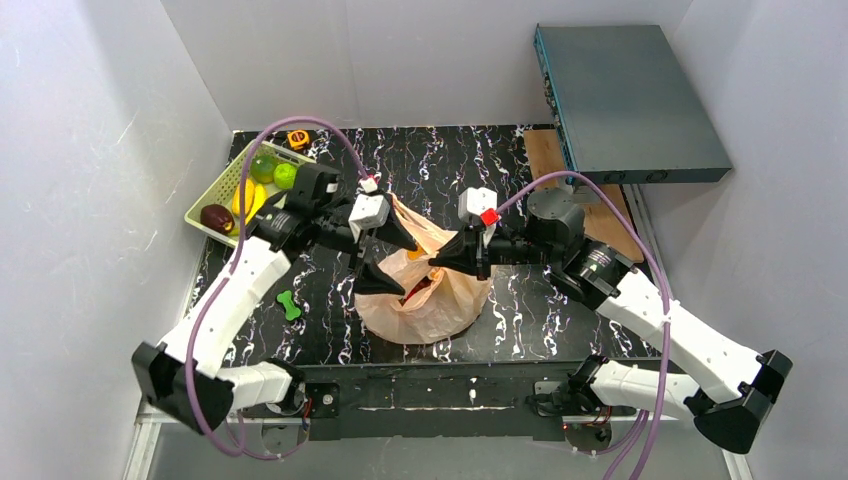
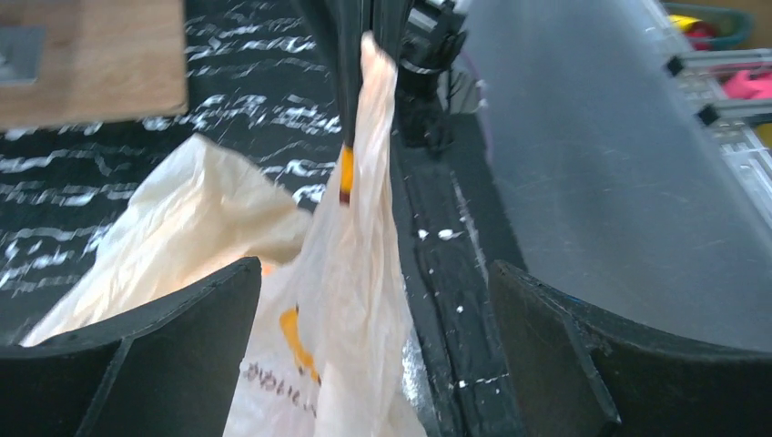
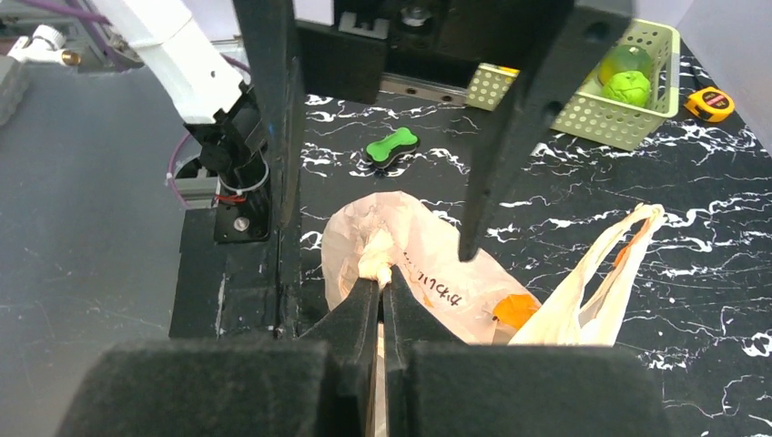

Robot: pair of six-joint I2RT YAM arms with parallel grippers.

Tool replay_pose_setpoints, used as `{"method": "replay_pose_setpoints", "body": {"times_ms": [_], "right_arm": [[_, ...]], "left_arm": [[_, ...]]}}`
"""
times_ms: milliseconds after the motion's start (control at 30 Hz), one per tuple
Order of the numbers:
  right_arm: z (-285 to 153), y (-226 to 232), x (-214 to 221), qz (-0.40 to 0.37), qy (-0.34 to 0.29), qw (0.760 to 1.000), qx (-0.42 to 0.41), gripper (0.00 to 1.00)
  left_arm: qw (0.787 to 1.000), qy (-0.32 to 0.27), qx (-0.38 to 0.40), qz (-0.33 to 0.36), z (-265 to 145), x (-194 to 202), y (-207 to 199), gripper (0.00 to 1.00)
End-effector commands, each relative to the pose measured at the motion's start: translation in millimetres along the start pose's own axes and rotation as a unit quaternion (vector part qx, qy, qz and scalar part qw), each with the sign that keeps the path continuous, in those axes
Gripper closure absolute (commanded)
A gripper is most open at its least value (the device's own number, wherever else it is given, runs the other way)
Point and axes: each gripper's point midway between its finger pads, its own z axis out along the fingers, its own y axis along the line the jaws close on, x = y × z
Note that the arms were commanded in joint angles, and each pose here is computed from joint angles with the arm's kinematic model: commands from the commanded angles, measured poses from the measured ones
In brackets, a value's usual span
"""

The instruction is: Place the fake fruits into the plastic bag and tie a complex knot

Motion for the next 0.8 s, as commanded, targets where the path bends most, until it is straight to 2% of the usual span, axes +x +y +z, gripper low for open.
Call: {"method": "replay_pose_setpoints", "body": {"times_ms": [0,167,267,400,467,567,700,767], "right_arm": [[2.6,3.8,-10.8,-0.041,-0.012,0.999,-0.027,0.99],[6.6,-0.9,-15.2,-0.054,-0.014,0.998,-0.026,0.99],[6.8,-2.7,-18.3,-0.059,-0.015,0.998,-0.024,0.99],[6.1,-3.4,-19.7,-0.058,-0.015,0.998,-0.021,0.99],[4.9,-3.0,-22.5,-0.057,-0.016,0.998,-0.019,0.99],[2.9,-2.5,-24.4,-0.052,-0.014,0.998,-0.017,0.99],[0.4,-2.6,-24.9,-0.047,-0.009,0.999,-0.011,0.99],[-1.6,-2.5,-25.6,-0.046,-0.007,0.999,-0.007,0.99]], "left_arm": [[0.989,-0.079,0.116,0.043,2.9,-36.4,-25.8,0.05],[0.981,-0.089,0.161,0.055,22.7,-33.0,-24.5,0.06],[0.979,-0.091,0.175,0.053,29.8,-21.7,-28.3,0.09],[0.981,-0.074,0.176,0.032,39.3,6.5,-20.9,0.27],[0.983,-0.057,0.174,0.035,41.9,27.3,-16.7,0.34],[0.982,-0.031,0.187,0.000,40.7,52.6,-16.0,0.41],[0.976,-0.014,0.219,-0.013,39.3,74.2,-12.9,0.60],[0.974,-0.007,0.225,0.008,37.4,89.7,-13.5,0.63]]}}
